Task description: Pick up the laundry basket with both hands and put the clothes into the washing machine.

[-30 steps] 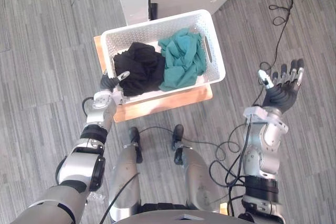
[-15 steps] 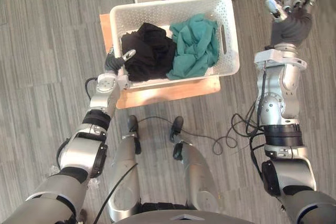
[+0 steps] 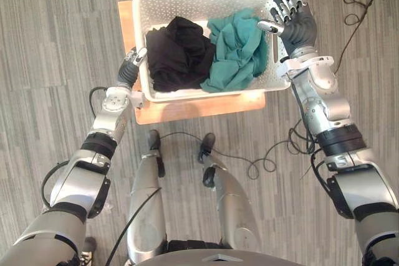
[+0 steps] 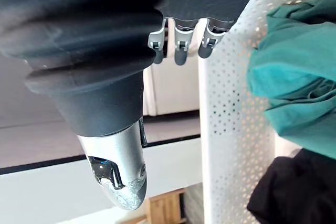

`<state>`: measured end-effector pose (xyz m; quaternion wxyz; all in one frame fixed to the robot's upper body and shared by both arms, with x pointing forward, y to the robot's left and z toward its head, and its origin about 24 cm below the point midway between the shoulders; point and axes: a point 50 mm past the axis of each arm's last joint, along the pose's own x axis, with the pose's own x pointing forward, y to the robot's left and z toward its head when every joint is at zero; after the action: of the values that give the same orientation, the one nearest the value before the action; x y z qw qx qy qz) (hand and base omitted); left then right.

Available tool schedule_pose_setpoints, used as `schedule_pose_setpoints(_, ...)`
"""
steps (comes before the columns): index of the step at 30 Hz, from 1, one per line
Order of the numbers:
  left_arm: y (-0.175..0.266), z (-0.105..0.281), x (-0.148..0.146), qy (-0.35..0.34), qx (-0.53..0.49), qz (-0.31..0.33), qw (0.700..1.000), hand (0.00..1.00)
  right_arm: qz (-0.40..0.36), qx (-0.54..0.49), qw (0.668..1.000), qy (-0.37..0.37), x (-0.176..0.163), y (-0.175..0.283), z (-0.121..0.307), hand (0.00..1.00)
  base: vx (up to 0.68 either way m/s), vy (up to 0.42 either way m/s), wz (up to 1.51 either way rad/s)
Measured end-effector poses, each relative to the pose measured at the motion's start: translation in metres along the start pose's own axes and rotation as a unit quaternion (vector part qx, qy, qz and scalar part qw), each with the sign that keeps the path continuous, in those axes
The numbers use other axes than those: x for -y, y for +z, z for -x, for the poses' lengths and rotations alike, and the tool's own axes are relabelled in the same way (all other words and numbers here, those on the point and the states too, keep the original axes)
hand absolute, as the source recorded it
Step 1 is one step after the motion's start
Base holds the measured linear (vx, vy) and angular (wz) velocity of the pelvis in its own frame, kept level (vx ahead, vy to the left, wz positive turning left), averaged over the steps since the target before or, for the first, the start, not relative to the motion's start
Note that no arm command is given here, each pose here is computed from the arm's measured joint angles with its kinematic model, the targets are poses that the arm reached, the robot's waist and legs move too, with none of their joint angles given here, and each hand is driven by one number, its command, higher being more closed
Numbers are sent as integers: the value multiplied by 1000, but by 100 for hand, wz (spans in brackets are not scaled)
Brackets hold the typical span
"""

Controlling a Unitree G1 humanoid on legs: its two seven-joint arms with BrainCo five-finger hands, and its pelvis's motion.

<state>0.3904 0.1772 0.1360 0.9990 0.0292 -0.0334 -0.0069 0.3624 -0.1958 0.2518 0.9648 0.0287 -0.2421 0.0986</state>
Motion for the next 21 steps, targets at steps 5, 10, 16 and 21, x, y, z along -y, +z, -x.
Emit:
schedule_pose_setpoints(5,6,1,1,-14,12,-5,1000,0,14,-32,999,6,6,2,-11,0,13,-27,1)
schedule_pose_setpoints(10,15,4,-1,-35,32,-42,998,0,26,-70,997,19,12,-6,-12,0,25,-41,0)
schedule_pose_setpoints(16,19,9,-11,-51,36,-96,993,0,36,-100,994,13,27,-10,-6,0,22,-16,0)
schedule_pose_setpoints(21,16,20,-25,-49,29,-121,991,0,24,-93,995,1,39,-9,7,0,42,-19,-1)
